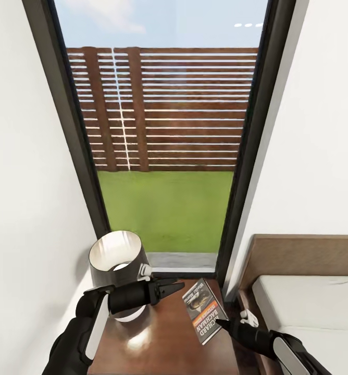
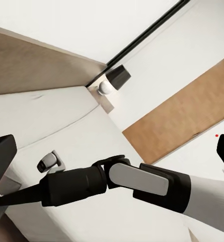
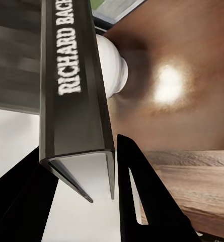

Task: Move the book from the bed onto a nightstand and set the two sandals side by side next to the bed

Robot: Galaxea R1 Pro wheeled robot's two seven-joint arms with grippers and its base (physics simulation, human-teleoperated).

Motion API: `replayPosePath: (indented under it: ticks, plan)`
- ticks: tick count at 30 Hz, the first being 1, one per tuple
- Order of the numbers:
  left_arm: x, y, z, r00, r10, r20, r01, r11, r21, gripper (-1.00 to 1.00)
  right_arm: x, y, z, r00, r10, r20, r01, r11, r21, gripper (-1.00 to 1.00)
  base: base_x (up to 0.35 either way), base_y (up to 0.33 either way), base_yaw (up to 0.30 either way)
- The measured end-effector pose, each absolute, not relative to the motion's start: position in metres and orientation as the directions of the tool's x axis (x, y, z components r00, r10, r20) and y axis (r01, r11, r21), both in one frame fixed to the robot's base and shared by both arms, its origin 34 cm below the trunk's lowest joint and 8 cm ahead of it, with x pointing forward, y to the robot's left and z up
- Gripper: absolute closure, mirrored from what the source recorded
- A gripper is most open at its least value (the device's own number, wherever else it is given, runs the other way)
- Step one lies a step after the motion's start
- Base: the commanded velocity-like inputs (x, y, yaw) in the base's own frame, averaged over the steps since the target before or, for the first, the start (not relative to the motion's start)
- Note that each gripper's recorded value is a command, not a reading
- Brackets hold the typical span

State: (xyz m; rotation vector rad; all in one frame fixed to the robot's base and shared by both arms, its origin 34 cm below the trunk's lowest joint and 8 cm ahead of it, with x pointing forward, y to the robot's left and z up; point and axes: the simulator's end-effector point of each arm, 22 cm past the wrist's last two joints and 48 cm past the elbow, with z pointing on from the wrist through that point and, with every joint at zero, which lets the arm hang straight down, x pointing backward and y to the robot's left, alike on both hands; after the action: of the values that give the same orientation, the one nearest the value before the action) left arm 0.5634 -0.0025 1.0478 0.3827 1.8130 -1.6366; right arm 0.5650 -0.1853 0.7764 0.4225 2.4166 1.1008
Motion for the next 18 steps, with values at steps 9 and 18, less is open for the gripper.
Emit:
replayPosePath:
  ticks: [9,18]
  plan:
    - [0.565,-0.003,1.040,-0.741,-0.210,-0.638,0.615,0.170,-0.770,-1.00,0.567,-0.185,0.768,-0.853,0.449,-0.265,0.090,0.628,0.773,1.00,0.000,0.000,0.000]
    - [0.567,-0.003,1.030,-0.742,-0.210,-0.637,0.614,0.166,-0.771,-1.00,0.577,-0.167,0.790,-0.836,0.495,-0.239,0.042,0.491,0.870,1.00,0.000,0.000,0.000]
